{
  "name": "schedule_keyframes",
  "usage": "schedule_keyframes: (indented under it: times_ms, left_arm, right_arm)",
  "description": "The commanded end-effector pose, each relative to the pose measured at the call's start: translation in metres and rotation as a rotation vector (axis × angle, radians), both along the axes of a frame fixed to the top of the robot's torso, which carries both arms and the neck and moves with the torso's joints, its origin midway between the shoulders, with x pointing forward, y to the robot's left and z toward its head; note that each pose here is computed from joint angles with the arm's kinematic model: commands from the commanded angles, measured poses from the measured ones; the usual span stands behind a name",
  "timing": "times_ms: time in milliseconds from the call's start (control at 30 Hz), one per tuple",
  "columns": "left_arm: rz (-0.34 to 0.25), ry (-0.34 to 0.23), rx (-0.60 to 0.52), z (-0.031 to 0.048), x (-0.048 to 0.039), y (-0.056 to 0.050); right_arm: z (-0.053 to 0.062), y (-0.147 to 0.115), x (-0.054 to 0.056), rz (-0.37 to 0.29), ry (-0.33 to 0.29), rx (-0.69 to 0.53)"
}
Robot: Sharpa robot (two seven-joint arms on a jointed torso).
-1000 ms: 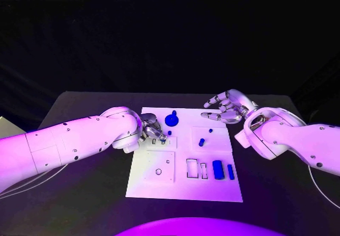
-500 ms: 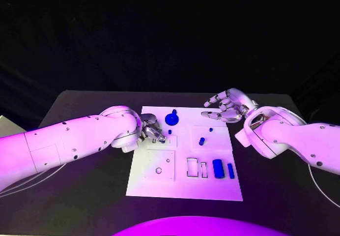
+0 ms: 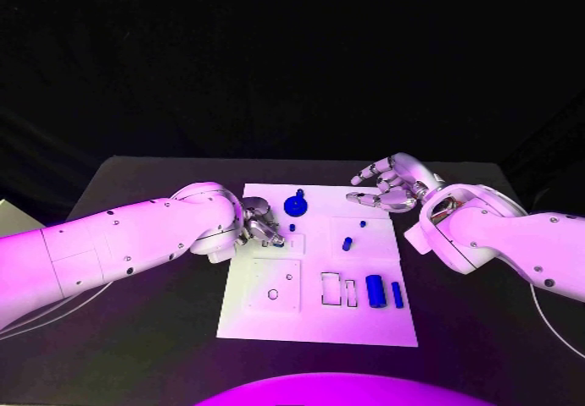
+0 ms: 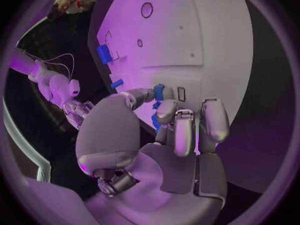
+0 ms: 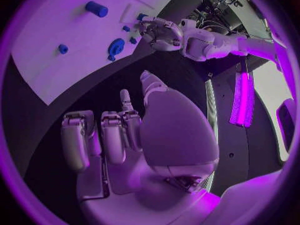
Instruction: Assemble the parts on the task board
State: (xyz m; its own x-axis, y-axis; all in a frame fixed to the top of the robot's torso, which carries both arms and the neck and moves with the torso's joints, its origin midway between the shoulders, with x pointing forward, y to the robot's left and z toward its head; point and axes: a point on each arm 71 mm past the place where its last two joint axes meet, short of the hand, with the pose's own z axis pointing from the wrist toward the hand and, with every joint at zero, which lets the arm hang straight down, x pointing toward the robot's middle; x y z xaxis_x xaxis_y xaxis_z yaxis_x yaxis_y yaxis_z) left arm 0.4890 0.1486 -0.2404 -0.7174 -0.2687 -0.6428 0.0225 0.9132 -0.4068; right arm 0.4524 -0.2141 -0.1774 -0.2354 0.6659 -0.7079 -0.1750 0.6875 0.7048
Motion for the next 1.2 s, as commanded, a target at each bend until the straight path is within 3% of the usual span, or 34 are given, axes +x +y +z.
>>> schedule_keyframes:
  times_ms: [33, 700, 1200]
  left_arm:
    - [-0.015, 0.014, 0.017, -0.0022, -0.0008, 0.0003]
    - [-0.068, 0.083, 0.046, -0.0066, -0.0014, -0.0067]
    - [-0.045, 0.062, 0.033, -0.0057, 0.0031, -0.0094]
  right_arm:
    - [-0.0007, 0.0012, -0.0005, 0.014, 0.004, -0.004]
    - [-0.001, 0.0013, -0.0001, 0.013, 0.004, -0.005]
    - [-0.001, 0.0012, -0.0002, 0.012, 0.005, -0.005]
